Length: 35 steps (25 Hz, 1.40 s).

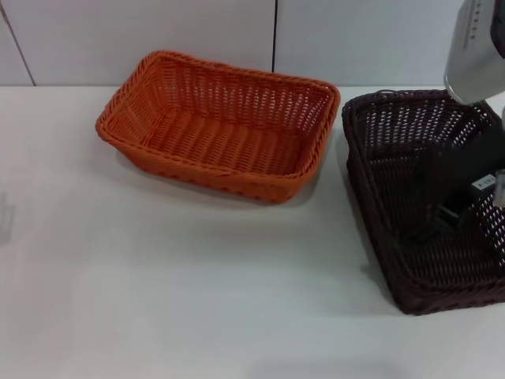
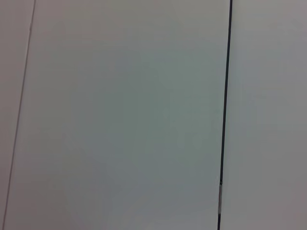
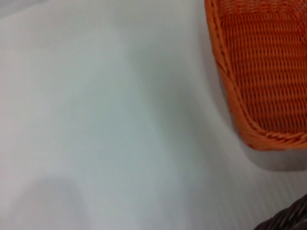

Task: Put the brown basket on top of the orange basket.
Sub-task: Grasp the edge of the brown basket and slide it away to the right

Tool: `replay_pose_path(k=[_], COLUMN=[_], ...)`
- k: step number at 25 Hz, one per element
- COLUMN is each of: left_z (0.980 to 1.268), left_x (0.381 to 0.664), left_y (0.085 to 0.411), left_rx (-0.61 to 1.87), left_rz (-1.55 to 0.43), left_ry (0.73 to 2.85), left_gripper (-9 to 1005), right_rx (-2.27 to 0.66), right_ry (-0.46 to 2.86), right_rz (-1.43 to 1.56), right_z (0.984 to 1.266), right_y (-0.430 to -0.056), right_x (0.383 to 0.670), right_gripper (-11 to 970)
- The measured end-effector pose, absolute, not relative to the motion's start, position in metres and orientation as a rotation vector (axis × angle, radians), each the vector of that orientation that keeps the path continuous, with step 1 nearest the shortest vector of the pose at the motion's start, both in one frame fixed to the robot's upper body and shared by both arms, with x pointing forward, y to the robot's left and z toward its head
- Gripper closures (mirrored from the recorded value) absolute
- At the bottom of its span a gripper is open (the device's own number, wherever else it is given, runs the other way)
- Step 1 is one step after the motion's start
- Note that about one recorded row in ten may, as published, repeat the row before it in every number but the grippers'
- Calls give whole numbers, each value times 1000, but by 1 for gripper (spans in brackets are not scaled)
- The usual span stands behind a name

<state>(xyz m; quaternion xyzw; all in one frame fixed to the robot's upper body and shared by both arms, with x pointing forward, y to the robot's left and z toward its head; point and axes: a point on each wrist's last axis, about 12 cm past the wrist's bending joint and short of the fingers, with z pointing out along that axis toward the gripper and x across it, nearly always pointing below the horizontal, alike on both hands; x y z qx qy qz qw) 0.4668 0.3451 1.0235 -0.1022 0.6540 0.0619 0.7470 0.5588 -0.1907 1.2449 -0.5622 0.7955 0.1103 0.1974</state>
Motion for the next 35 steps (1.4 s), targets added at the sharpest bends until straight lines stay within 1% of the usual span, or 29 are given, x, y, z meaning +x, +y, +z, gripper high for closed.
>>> replay_pose_path(k=[7,10,16,20,23,28,31,35], left_z=[1021,1021,1019,1019,1018,1016,1016,1014], left_x=[469,471,475,476,477,478,478,479], left_y=[345,344,342,342,340,340,340,341], left_rx=[-219,-219,-216,-211,-204,-201,-200,-195], left_rz=[136,132,124,124,122,120,121,127], left_ry=[1455,1460,1477,1481,1488,1502,1508,1518], left_gripper=[217,219,223,225,226,226,226,226], right_rx=[-1603,-1561,-1496,-1433,-1374,-1269,-1263,-1255], right_ry=[2247,2272,2265,2277,2274,2281,2309,2329], right_rz=[300,303,289,263,218,117,136,151], right_z=[1242,1241,1247,1254,1267,1284,1290,1296], right_y=[-182,-183,-185,-187,-188,-191,-188,-183], right_x=[555,556,559,573,588,619,636,652], right_gripper=[200,200,200,199,199,199,199,200])
